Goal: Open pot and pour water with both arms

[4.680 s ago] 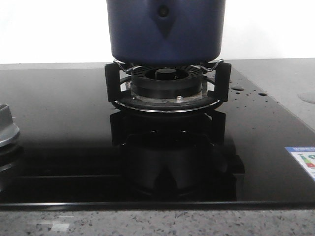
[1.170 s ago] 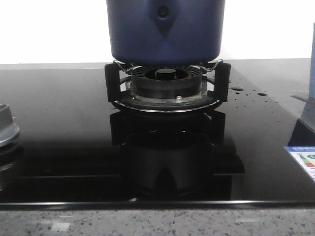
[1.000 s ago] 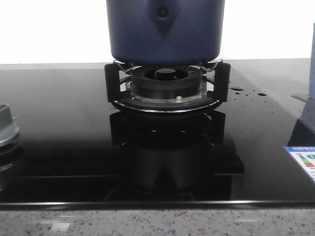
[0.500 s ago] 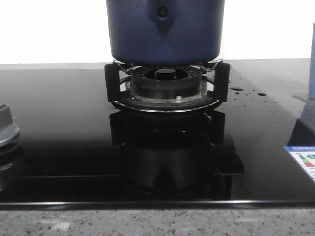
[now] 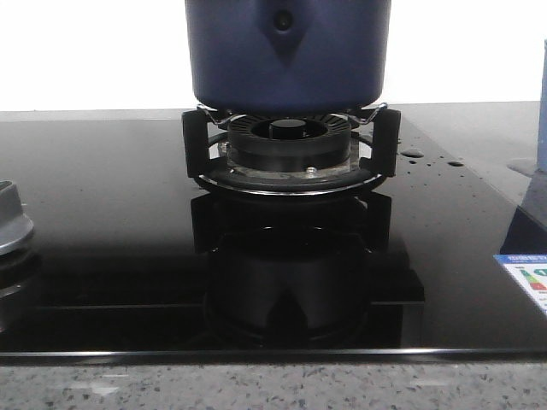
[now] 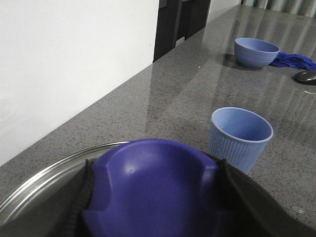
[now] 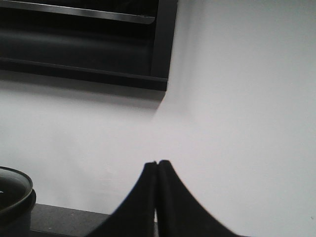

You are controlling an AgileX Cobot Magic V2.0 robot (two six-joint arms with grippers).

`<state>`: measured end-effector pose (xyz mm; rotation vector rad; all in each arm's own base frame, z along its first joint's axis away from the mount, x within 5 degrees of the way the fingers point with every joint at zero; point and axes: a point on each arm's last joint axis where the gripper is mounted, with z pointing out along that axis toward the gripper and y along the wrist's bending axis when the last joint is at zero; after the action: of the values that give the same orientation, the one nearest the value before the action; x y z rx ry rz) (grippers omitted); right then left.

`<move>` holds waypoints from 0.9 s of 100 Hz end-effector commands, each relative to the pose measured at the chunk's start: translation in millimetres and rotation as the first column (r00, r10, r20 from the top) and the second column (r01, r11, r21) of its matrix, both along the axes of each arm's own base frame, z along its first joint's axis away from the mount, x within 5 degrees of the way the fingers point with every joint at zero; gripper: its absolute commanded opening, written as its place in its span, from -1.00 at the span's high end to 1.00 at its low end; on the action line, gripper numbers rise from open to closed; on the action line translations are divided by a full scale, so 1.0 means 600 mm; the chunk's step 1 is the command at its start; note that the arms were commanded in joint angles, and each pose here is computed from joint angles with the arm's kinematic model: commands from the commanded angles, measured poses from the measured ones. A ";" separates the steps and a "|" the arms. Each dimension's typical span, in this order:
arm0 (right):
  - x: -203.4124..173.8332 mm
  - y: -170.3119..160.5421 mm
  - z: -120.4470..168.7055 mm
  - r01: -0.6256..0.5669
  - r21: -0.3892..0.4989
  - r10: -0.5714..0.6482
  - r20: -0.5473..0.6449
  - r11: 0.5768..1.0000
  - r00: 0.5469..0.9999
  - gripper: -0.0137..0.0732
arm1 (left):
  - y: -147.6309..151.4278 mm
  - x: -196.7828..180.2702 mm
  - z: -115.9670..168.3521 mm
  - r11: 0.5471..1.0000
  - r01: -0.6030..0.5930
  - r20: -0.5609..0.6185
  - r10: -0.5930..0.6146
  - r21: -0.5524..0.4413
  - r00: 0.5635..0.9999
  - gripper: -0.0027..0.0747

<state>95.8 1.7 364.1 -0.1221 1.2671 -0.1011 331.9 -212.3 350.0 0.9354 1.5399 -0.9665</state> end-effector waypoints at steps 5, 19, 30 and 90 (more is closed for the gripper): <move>-0.006 0.004 0.019 -0.024 -0.002 0.024 0.054 1.000 0.998 0.83 | 0.008 -0.019 0.065 0.994 0.009 0.060 -0.002 -0.108 0.998 0.34; -0.006 0.004 0.019 -0.024 -0.002 0.024 0.054 1.000 0.998 0.83 | 0.006 -0.014 0.057 0.995 0.007 0.049 -0.002 -0.103 0.999 0.34; -0.006 0.004 0.019 -0.024 -0.002 0.024 0.054 1.000 0.998 0.83 | 0.004 -0.009 0.049 0.995 0.008 0.036 -0.004 -0.100 0.999 0.34; -0.006 0.004 0.019 -0.024 -0.002 0.024 0.054 1.000 0.998 0.83 | 0.008 -0.016 0.060 0.994 0.012 0.053 -0.007 -0.106 0.999 -0.63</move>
<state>95.8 1.5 364.0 -0.1195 1.2684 -0.0998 337.8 -214.5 342.1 0.9430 1.5490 -0.9761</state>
